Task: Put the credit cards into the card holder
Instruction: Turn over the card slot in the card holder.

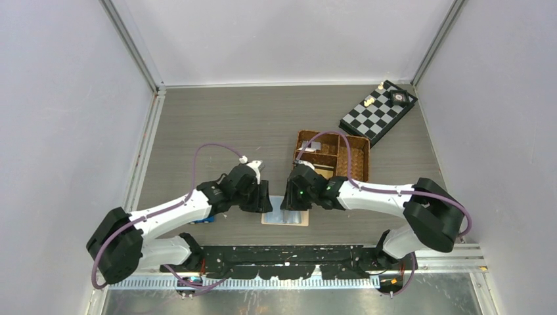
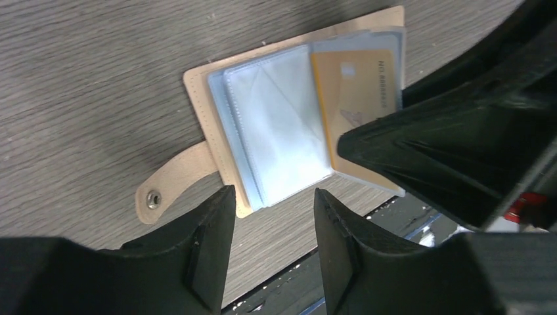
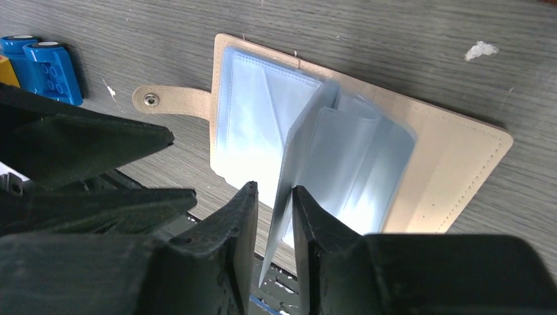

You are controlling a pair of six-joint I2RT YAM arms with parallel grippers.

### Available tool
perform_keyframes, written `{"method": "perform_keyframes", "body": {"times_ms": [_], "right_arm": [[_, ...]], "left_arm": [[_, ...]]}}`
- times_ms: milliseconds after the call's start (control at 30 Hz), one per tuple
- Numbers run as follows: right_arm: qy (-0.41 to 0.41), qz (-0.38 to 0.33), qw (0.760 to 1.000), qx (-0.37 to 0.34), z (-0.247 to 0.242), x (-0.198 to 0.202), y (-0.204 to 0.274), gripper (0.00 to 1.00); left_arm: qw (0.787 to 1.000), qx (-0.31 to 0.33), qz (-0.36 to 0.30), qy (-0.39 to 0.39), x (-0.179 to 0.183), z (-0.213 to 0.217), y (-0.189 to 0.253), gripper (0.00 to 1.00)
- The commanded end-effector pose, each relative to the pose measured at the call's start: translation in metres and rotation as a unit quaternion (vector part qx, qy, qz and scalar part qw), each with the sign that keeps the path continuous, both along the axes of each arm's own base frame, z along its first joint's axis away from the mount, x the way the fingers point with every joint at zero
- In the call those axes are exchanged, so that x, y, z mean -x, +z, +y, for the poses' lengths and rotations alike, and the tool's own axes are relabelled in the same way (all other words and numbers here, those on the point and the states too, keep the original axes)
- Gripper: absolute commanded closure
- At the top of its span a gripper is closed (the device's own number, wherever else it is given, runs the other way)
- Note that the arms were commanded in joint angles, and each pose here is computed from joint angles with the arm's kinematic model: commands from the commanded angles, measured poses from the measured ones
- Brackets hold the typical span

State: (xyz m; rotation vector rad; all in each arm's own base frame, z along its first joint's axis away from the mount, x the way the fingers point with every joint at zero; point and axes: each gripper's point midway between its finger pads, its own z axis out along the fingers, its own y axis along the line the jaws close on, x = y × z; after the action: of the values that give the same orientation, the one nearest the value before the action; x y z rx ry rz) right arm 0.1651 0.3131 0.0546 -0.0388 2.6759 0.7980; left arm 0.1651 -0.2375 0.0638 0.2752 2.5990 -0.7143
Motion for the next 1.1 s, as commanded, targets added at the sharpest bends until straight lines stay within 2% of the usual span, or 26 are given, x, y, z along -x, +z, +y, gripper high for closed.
{"method": "perform_keyframes", "body": {"times_ms": [0,267,933,1067], "right_arm": [[0.001,-0.022,0.999,-0.027,0.020,-0.011,0.016,0.65],[0.000,-0.027,0.999,-0.035,0.028,-0.014,0.019,0.50],[-0.012,-0.035,0.998,-0.047,0.032,-0.018,0.025,0.46],[-0.016,-0.062,0.997,-0.043,0.026,-0.024,0.038,0.38]], "left_arm": [[0.997,0.072,-0.019,-0.010,-0.002,-0.018,0.021,0.50],[0.997,0.080,-0.016,0.008,0.000,-0.013,0.020,0.50],[0.996,0.019,-0.016,0.088,-0.006,0.051,0.019,0.48],[0.995,0.012,-0.016,0.097,-0.009,0.061,0.021,0.45]]}}
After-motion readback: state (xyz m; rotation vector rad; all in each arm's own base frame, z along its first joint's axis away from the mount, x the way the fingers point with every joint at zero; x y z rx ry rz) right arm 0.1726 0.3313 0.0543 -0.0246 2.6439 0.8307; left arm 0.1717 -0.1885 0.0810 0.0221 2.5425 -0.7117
